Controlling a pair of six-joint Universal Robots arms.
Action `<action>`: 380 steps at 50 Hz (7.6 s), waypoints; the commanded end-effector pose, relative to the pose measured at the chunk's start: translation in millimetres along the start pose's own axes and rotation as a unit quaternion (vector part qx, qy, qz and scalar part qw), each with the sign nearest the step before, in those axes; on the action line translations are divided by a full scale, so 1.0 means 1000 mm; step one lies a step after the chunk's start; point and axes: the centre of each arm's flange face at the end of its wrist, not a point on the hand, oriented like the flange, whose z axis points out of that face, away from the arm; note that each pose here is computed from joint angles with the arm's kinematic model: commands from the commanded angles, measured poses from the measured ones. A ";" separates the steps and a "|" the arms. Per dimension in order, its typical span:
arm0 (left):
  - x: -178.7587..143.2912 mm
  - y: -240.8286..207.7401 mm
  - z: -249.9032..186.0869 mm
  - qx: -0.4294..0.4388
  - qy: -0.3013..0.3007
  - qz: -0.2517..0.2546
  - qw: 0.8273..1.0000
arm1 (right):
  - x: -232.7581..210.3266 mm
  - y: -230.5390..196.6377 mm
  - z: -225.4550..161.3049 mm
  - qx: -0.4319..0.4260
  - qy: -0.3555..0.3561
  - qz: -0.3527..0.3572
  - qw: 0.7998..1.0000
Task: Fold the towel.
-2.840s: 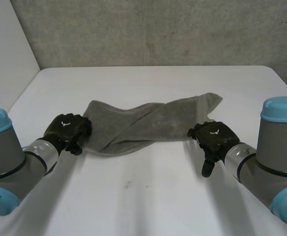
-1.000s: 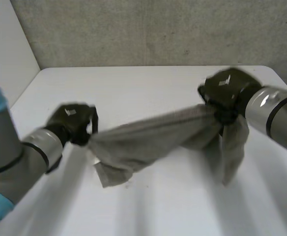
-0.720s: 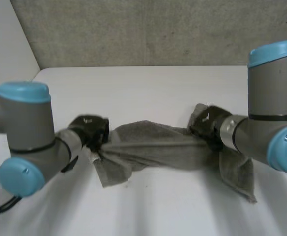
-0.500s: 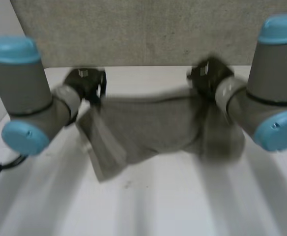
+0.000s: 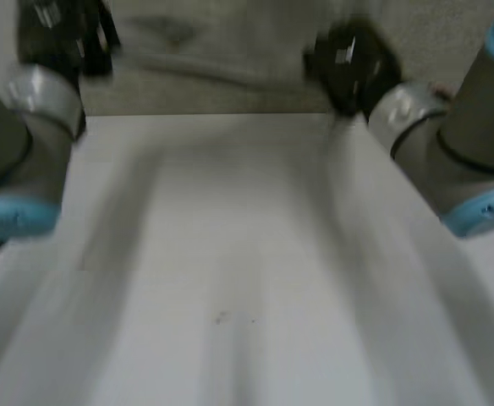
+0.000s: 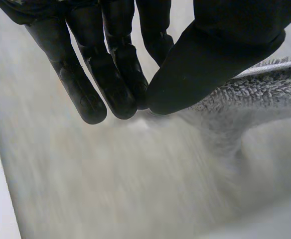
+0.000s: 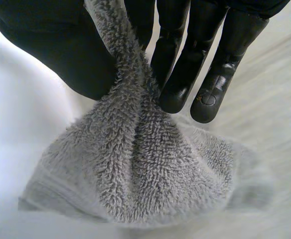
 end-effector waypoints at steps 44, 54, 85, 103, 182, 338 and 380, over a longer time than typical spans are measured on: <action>0.031 0.163 -0.132 -0.304 0.135 0.113 0.936 | -0.059 0.088 -0.061 -0.245 -0.102 0.312 0.912; 0.040 0.165 -0.143 -0.311 0.151 0.116 0.931 | -0.052 0.102 -0.057 -0.253 -0.072 0.360 0.895; 0.043 0.180 -0.124 -0.306 0.147 0.114 0.934 | -0.049 0.117 -0.050 -0.256 -0.050 0.396 0.880; 0.043 0.167 -0.113 -0.277 0.140 0.107 0.945 | -0.051 0.115 -0.050 -0.254 -0.055 0.393 0.882; -0.009 0.111 -0.064 -0.154 0.056 0.109 0.981 | -0.061 0.095 -0.045 -0.198 -0.268 -0.037 0.942; -0.022 0.127 -0.040 -0.173 0.015 0.147 0.974 | -0.001 0.125 -0.029 -0.194 -0.111 -0.089 0.971; -0.061 0.133 -0.063 -0.215 -0.021 0.165 0.962 | 0.008 0.199 -0.093 -0.242 -0.080 0.205 0.945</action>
